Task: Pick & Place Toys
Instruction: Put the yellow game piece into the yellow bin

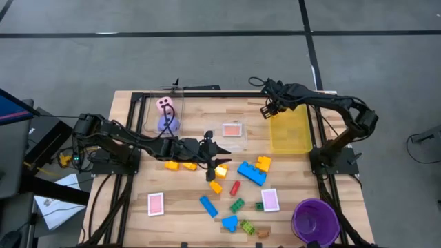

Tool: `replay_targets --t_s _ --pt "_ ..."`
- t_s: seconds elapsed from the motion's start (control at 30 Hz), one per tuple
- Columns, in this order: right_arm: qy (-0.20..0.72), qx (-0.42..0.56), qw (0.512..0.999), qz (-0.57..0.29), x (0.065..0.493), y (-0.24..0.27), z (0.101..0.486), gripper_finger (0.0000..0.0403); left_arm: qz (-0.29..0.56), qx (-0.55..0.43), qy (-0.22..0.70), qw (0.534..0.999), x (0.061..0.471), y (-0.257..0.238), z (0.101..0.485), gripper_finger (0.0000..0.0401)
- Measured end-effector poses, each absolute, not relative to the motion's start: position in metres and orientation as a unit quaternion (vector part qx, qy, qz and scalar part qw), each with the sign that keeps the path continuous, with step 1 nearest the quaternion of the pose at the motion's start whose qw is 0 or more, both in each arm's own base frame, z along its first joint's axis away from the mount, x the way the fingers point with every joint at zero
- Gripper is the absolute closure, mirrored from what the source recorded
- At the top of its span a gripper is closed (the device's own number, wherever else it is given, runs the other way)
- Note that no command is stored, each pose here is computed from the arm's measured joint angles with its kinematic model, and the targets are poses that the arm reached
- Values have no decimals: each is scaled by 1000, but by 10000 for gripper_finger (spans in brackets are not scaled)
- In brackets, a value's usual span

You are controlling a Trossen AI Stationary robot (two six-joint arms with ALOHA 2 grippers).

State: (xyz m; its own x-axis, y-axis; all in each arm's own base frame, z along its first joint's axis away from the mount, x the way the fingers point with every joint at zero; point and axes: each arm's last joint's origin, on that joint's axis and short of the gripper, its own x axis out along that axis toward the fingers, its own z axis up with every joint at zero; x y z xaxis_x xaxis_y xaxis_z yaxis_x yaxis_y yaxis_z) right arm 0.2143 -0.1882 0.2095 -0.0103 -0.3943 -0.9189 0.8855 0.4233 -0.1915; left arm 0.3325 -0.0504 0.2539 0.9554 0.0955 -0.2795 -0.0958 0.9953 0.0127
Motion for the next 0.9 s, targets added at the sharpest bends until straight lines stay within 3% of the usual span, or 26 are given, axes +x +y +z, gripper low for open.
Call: replay_targets --t_s 0.7,0.9 --pt "504 247 665 -492 215 -190 210 252 46 -1 141 989 332 -51 254 288" --pt "504 254 671 -480 213 -185 193 252 46 -1 142 989 332 -51 254 288"
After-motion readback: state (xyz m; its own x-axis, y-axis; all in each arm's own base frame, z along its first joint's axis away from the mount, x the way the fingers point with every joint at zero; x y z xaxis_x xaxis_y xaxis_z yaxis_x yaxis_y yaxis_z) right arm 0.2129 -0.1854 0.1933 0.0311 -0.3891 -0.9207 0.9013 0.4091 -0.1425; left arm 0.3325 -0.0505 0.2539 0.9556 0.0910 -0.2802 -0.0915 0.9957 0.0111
